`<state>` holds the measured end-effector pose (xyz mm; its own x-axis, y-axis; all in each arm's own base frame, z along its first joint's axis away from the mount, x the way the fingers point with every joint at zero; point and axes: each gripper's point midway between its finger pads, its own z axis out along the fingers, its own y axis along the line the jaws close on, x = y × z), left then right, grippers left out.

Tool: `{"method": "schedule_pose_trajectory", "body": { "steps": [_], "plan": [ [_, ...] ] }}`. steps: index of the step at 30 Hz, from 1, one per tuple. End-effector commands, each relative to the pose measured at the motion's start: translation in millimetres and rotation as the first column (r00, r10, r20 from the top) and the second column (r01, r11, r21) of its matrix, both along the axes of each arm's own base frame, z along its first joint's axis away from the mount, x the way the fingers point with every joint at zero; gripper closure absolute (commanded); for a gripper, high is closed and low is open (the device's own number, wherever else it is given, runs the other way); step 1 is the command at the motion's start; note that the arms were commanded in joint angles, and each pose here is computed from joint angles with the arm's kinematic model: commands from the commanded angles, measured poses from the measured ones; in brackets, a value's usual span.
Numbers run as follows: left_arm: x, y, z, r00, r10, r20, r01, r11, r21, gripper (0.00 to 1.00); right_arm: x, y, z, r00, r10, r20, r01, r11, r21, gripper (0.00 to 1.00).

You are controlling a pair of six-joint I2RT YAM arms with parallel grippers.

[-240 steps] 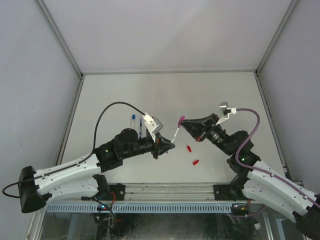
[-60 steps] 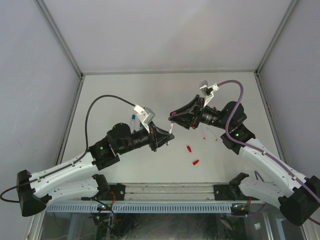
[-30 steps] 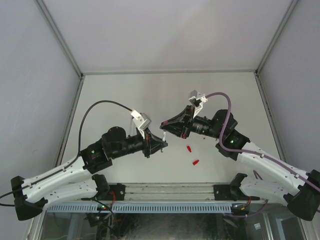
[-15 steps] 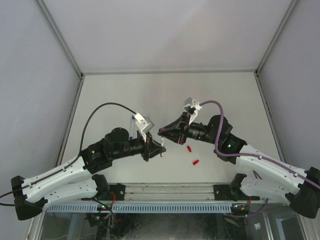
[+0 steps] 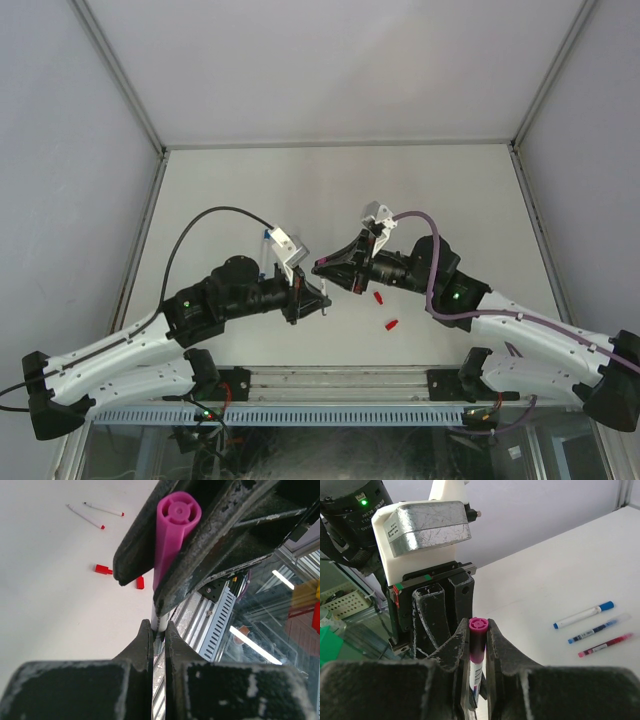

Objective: Insert the pens into the pen caps
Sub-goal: Press the pen cap onto the pen.

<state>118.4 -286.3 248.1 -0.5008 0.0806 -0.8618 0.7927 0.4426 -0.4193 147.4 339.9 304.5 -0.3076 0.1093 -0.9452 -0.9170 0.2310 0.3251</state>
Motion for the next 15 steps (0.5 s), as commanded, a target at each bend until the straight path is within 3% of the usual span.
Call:
{"method": "schedule_pose_trajectory", "body": {
  "steps": [1,15],
  "plan": [
    [21.9,3.2,156.6,0.962,0.154,0.224,-0.049,0.909,-0.414,1.00,-40.3,-7.4,-90.1,0.980,0.110,-0.164,-0.151,0.953,-0.262,1.00],
    [24.7,2.6,155.5,0.961,0.164,0.222,-0.060,0.910,-0.411,1.00,-54.4,-11.5,-105.9,0.972,0.152,-0.177,-0.203,0.924,-0.322,1.00]
  ]
}}
